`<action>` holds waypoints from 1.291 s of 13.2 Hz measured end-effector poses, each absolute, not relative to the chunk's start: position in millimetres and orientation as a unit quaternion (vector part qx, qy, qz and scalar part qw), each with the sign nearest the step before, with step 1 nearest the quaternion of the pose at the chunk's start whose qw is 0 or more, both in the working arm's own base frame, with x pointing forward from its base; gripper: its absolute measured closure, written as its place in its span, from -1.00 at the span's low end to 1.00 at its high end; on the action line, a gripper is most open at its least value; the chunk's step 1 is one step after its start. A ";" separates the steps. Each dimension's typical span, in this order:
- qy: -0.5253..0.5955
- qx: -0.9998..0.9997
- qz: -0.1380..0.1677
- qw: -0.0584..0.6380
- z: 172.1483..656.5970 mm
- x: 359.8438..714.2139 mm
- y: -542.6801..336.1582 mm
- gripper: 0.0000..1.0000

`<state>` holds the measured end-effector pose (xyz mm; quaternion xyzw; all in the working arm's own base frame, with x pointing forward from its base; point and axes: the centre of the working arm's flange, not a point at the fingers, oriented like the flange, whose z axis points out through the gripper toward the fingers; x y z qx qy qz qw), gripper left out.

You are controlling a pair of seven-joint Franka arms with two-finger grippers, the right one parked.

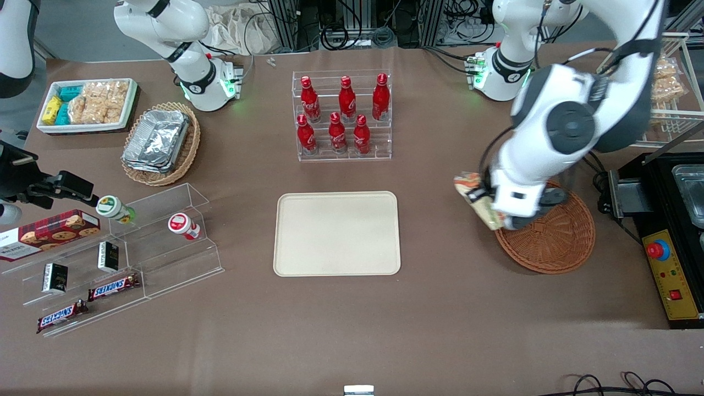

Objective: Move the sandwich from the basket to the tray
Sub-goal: 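Carry the held sandwich with the left gripper over the cream tray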

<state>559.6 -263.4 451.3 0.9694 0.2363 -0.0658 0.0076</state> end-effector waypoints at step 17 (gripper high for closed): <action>-0.024 0.999 -0.047 0.011 246.0 523.8 -450.5 0.12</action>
